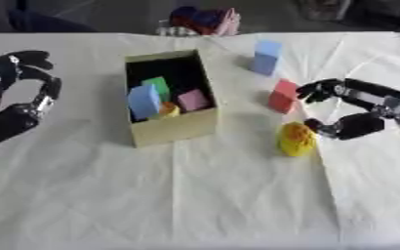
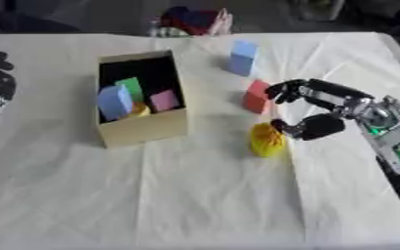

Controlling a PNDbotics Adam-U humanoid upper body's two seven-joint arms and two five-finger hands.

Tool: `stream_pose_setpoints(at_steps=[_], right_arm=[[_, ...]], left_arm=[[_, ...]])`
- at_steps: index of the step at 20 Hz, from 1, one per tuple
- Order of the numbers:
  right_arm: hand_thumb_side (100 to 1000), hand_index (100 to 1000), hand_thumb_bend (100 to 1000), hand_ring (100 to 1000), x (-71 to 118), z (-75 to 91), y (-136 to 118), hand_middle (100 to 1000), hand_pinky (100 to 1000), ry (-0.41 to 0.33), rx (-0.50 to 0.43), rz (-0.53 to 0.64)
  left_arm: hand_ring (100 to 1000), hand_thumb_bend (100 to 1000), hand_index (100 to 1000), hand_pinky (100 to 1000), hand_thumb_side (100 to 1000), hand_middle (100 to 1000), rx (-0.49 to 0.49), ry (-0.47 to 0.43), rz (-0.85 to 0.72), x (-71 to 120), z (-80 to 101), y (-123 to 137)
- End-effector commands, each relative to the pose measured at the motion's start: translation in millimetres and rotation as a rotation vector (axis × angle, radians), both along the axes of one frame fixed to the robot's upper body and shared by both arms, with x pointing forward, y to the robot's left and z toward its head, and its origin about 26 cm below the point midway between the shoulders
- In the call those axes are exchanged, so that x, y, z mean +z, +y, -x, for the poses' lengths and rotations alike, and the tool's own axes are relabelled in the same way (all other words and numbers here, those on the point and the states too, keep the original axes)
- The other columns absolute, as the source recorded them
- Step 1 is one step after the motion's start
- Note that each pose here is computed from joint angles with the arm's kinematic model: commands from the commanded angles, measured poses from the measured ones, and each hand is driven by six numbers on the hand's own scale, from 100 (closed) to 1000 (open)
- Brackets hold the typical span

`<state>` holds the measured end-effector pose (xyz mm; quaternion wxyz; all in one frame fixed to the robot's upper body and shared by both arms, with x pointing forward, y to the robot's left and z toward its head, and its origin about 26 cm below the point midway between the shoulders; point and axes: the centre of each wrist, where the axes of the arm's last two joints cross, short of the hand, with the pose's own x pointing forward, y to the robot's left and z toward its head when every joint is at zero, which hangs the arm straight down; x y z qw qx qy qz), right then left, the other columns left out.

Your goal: Pick up objects on the table and place them in the box.

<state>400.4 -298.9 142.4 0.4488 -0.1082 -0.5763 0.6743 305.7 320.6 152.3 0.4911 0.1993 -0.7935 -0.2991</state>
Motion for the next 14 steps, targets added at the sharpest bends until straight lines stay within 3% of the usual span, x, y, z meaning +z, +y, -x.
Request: stream_pose_setpoints(at_steps=[1, 6, 9, 13, 14], right_arm=[[324, 953, 282, 854, 13.4, -3.3, -7, 857, 874, -0.022, 0.017, 0.108], [309, 957, 304, 863, 16.6, -4.2, 3, 846, 881, -0.033, 0.075, 0.241], [283, 933, 263, 854, 16.5, -5.1, 8, 817, 878, -0.041, 0.097, 0.304], [214, 844, 203, 805, 11.4, -8.1, 12, 724, 855, -0.08, 0.092, 0.325], [180, 776, 179, 772, 10.6, -8.9, 13, 650, 839, -0.106, 0.084, 0.312]], left_arm=[[682, 279, 845, 830, 574, 686, 0.01, -0.015, -0.019, 6.1, 0.7, 3], [679, 277, 846, 829, 576, 683, 0.007, -0.011, -0.019, 5.3, 0.7, 2], [677, 276, 846, 829, 576, 680, 0.006, -0.009, -0.018, 4.9, 1.0, 1], [672, 268, 846, 828, 581, 675, 0.005, -0.007, -0.013, 4.0, 1.1, -1], [670, 264, 846, 827, 583, 674, 0.005, -0.006, -0.011, 3.5, 1.2, -1]])
